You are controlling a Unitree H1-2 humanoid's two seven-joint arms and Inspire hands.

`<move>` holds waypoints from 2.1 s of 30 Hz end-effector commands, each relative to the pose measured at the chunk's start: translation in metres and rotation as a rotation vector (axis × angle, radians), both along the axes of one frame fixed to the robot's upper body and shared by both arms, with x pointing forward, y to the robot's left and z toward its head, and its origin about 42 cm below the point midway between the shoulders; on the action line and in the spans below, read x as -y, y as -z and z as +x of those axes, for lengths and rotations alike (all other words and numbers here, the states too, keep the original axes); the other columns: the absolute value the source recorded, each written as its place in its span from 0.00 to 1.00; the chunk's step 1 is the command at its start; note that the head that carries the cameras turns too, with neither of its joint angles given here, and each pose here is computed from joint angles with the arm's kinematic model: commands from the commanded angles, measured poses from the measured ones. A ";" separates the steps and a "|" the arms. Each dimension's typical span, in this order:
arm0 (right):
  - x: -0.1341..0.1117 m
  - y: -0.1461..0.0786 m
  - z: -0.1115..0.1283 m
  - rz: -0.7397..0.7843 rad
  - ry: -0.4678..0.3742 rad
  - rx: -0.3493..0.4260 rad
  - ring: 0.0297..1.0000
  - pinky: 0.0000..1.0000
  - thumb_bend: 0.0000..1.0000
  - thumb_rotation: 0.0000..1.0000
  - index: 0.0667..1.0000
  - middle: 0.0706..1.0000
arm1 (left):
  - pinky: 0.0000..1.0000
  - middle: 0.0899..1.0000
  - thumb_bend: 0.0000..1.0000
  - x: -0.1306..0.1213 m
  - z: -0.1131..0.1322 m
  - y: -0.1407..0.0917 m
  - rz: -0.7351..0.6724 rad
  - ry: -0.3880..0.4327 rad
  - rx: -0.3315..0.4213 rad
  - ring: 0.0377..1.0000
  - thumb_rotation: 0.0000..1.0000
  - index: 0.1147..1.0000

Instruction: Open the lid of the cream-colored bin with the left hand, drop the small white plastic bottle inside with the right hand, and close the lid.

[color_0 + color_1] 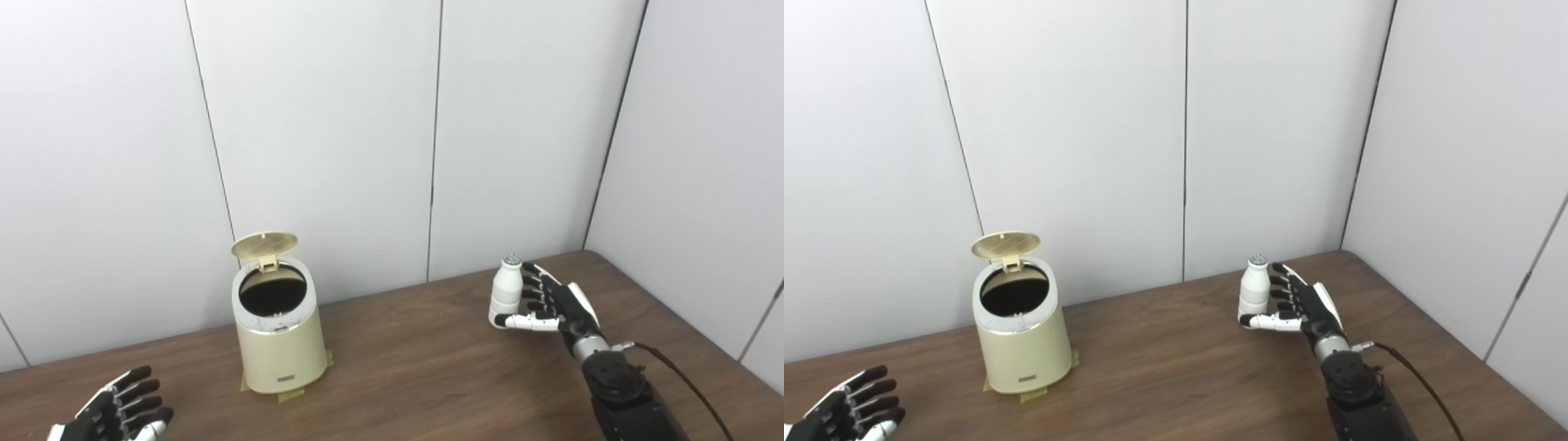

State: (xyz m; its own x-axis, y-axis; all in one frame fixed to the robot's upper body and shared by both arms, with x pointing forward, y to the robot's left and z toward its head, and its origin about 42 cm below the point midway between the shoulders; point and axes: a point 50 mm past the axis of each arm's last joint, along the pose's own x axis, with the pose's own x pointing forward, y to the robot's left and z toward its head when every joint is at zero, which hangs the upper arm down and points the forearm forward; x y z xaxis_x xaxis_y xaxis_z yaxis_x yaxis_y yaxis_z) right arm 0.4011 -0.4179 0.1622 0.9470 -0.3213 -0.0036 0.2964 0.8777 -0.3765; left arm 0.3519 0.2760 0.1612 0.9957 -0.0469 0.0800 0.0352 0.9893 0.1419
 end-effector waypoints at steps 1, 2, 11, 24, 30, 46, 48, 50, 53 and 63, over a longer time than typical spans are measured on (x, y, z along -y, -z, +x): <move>0.001 -0.034 0.015 -0.038 -0.014 0.115 0.82 0.78 0.83 0.14 0.88 0.85 | 0.71 0.75 0.48 0.001 0.005 -0.025 0.025 0.014 0.089 0.73 0.00 0.80; 0.001 -0.035 0.015 -0.038 -0.017 0.116 0.82 0.77 0.83 0.14 0.88 0.85 | 0.71 0.76 0.48 0.001 0.005 -0.025 0.024 0.014 0.089 0.73 0.00 0.80; -0.004 -0.038 0.020 -0.043 -0.033 0.108 0.80 0.75 0.85 0.15 0.87 0.84 | 0.60 0.78 0.48 0.003 0.006 -0.027 0.068 0.008 0.087 0.74 0.00 0.80; -0.008 -0.031 0.030 -0.057 0.072 0.202 0.40 0.38 0.54 0.00 0.58 0.48 | 0.63 0.79 0.47 0.004 0.006 -0.028 0.055 0.007 0.079 0.75 0.00 0.81; -0.011 -0.023 0.033 -0.080 0.097 0.210 0.35 0.32 0.51 0.00 0.51 0.45 | 0.63 0.78 0.46 0.004 0.006 -0.027 0.047 0.010 0.080 0.75 0.00 0.82; -0.039 -0.054 0.028 -0.166 0.062 0.342 0.35 0.32 0.51 0.00 0.53 0.44 | 0.61 0.78 0.47 0.006 0.006 -0.026 0.060 0.015 0.087 0.74 0.00 0.81; -0.048 -0.064 0.027 -0.188 0.043 0.371 0.36 0.32 0.51 0.00 0.52 0.44 | 0.60 0.78 0.47 0.007 0.006 -0.026 0.067 0.013 0.088 0.74 0.00 0.81; -0.059 -0.077 0.028 -0.190 -0.004 0.418 0.36 0.33 0.51 0.00 0.51 0.44 | 0.61 0.79 0.47 0.008 0.006 -0.025 0.061 0.017 0.088 0.75 0.00 0.81; -0.083 -0.101 0.029 -0.192 -0.085 0.458 0.38 0.35 0.51 0.00 0.49 0.45 | 0.62 0.79 0.47 0.009 0.007 -0.023 0.056 0.023 0.092 0.75 0.00 0.81; -0.147 -0.153 0.033 -0.284 -0.275 0.521 0.37 0.31 0.51 0.00 0.51 0.44 | 0.56 0.76 0.52 0.018 0.013 -0.010 0.065 0.043 0.116 0.69 0.00 0.80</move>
State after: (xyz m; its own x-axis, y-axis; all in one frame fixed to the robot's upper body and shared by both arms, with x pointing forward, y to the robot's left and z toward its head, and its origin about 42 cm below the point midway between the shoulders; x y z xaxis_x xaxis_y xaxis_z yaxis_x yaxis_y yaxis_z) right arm 0.4308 -0.2775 0.2851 0.8946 -0.0212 0.4463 0.2595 0.8379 -0.4803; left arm 0.3539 0.2631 0.1513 0.9917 -0.0852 0.0964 0.0642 0.9772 0.2026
